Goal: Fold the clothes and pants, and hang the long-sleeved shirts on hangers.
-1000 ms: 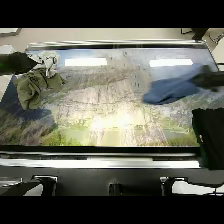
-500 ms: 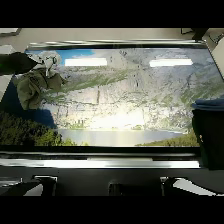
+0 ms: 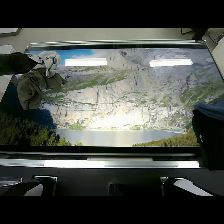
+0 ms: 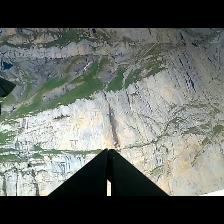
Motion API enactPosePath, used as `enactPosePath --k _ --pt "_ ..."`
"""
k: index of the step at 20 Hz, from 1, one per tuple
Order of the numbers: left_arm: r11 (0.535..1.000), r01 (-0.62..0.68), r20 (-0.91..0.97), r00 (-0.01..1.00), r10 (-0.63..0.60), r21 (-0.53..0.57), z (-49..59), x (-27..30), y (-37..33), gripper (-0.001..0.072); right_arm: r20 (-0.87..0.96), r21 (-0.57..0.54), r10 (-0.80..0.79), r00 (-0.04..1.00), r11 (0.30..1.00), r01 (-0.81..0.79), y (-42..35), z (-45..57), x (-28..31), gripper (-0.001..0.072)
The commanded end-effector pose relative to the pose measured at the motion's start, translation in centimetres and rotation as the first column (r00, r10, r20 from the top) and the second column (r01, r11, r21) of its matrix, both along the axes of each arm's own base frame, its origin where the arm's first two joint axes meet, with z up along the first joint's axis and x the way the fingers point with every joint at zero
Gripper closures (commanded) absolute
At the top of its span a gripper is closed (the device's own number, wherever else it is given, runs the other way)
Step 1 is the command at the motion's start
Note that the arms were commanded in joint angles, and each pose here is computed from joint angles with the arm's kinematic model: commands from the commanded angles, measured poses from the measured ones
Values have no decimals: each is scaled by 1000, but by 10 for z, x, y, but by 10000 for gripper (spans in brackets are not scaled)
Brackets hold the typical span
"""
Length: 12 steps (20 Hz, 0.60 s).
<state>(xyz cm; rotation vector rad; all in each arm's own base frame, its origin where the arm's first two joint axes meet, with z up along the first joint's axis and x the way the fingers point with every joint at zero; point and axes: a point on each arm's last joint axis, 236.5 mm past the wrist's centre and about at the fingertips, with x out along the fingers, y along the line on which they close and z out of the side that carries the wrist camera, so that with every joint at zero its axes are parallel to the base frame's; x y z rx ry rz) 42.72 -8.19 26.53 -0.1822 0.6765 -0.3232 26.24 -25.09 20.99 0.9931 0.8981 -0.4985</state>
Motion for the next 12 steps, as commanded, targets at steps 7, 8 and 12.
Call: enactPosePath --k 7,8,12 --pt "1000 6 1 1000 -6 8 -1 1 0 685 -512 20 -145 846 983 181 -13 -99 -111 677" --pt "1000 6 1 1000 -6 8 -1 1 0 685 -577 28 -135 806 982 185 -10 -115 -128 677" --pt "1000 6 1 1000 -6 8 -1 1 0 685 -668 49 -113 735 979 196 -2 -170 -152 677"
